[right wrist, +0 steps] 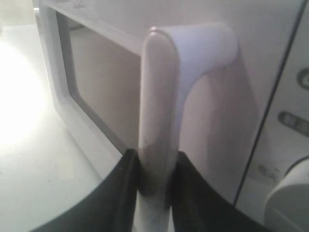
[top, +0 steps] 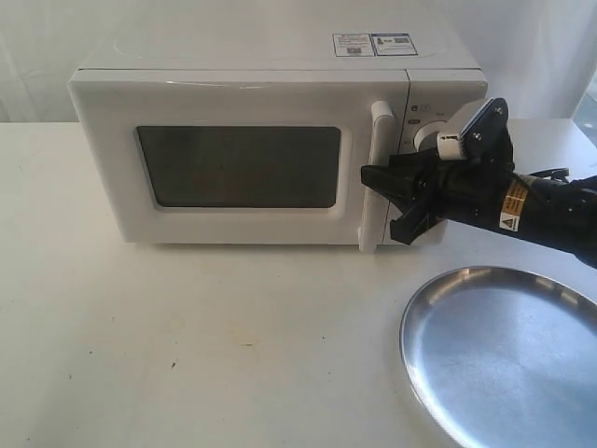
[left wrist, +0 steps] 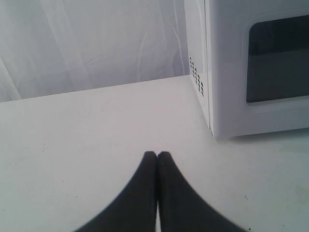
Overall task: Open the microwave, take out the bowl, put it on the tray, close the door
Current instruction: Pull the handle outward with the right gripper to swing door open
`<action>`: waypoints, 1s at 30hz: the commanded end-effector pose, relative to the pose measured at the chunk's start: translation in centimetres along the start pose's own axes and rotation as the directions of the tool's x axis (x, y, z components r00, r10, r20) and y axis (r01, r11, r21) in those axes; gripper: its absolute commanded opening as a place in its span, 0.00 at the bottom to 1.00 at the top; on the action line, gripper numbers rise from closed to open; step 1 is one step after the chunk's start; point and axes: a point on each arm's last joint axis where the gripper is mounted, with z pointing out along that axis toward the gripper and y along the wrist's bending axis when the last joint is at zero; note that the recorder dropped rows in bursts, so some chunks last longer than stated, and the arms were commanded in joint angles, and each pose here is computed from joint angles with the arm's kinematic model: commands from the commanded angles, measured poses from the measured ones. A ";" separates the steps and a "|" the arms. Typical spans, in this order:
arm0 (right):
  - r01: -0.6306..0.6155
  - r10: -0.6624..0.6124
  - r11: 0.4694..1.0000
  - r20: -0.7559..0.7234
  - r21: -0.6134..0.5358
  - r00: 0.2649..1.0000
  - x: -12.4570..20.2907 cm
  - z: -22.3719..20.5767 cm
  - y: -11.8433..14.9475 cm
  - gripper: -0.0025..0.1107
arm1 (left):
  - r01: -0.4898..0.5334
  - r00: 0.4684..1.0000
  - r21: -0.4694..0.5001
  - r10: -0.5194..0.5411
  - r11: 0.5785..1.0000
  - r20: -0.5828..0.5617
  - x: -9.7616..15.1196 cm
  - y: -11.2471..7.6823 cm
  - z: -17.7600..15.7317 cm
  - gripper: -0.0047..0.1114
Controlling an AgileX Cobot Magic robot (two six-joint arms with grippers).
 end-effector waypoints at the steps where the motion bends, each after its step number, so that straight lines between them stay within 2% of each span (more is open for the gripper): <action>1: 0.099 -0.095 0.943 0.029 -0.316 0.995 -0.4 0.0 3.1 0.02 | 0.008 1.000 0.001 -0.008 1.000 0.011 -0.2 0.0 0.0 0.04; 3: 0.103 -0.107 0.929 0.007 -0.355 0.994 -0.3 -0.3 3.5 0.02 | 0.008 1.000 0.001 -0.008 1.000 0.011 -0.2 0.0 0.0 0.04; 12: 0.090 -0.106 0.916 -0.019 -0.392 0.994 -0.7 -1.1 4.4 0.02 | 0.008 1.000 0.001 -0.008 1.000 0.011 -0.2 0.0 0.0 0.04; 20: 0.132 -0.141 0.915 0.004 -0.382 0.990 -2.9 -3.3 6.1 0.02 | 0.008 1.000 0.001 -0.008 1.000 0.011 -0.2 0.0 0.0 0.04; 24: 0.066 -0.089 0.938 -0.054 -0.341 0.995 -4.1 -4.4 6.9 0.02 | 0.008 1.000 0.001 -0.008 1.000 0.011 -0.2 0.0 0.0 0.04; 27: 0.037 -0.081 0.948 -0.128 -0.317 0.988 -4.6 -5.4 7.6 0.09 | 0.008 1.000 0.001 -0.008 1.000 0.011 -0.2 0.0 0.0 0.04; 30: 0.008 -0.055 0.947 -0.137 -0.320 0.989 -5.7 -6.4 8.6 0.23 | 0.008 1.000 0.001 -0.008 1.000 0.011 -0.2 0.0 0.0 0.04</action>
